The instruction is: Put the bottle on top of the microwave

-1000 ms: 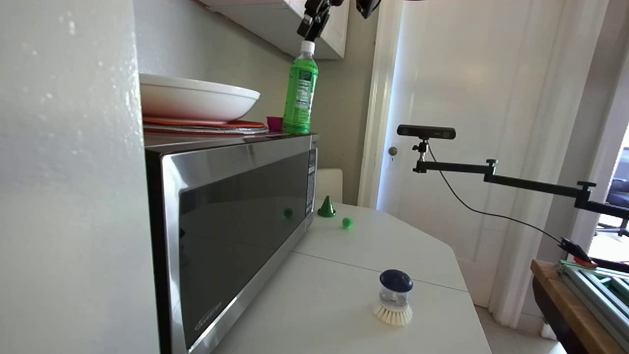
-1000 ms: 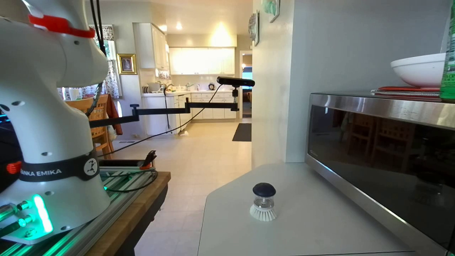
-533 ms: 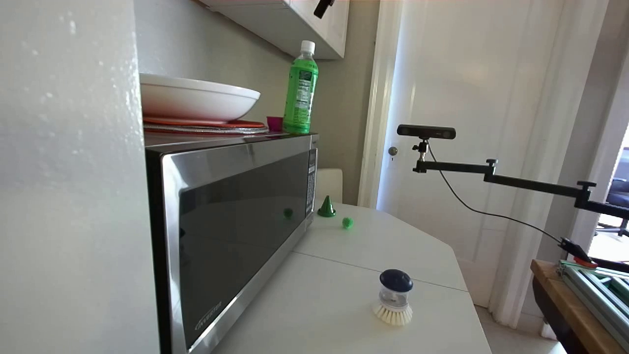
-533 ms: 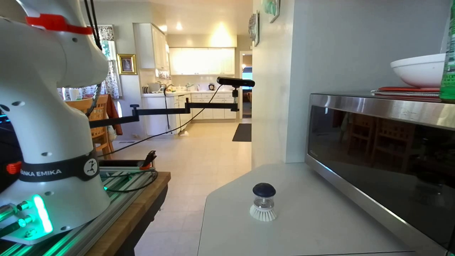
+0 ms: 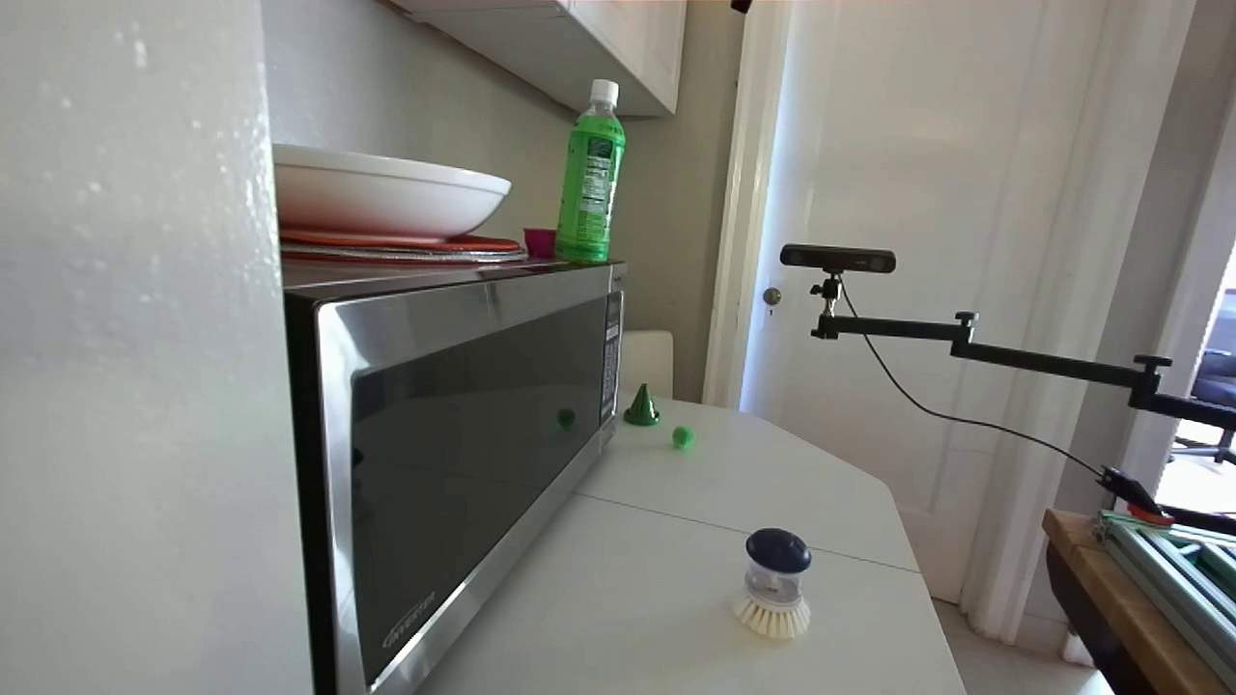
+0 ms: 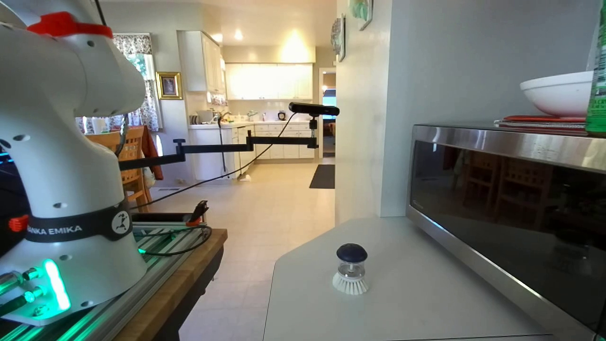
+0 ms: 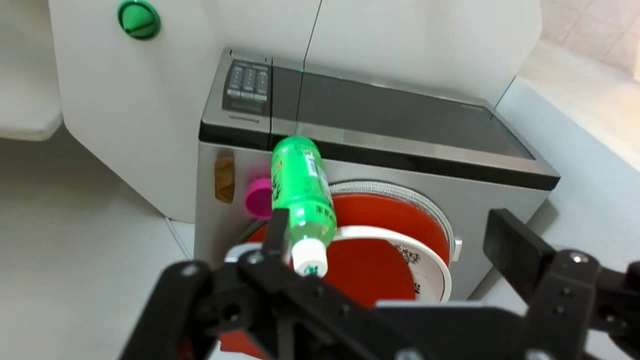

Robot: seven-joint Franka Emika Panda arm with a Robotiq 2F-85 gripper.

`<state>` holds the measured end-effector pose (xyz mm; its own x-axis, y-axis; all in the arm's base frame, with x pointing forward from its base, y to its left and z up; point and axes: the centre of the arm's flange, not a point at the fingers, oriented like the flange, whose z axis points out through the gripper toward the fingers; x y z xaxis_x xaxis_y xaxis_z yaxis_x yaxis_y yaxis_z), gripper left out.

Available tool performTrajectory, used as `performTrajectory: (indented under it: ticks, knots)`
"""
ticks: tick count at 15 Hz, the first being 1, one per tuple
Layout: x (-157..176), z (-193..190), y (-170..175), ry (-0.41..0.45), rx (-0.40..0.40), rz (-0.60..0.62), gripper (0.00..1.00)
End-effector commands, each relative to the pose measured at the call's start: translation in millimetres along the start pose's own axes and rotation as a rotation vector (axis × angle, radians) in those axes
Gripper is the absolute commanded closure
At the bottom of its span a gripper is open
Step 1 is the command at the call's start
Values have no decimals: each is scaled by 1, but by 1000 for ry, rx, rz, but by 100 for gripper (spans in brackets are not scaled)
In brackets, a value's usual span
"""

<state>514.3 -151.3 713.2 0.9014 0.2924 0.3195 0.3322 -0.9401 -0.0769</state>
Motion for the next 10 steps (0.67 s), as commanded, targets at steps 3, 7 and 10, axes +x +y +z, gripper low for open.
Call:
performTrajectory:
  ticks: [3, 7, 10]
  knots:
    - [-100, 60, -17, -51, -35, -18, 0]
    - [-149, 123, -8, -98, -23, 47, 0]
    - [-137, 131, 11, -155, 5, 74, 0]
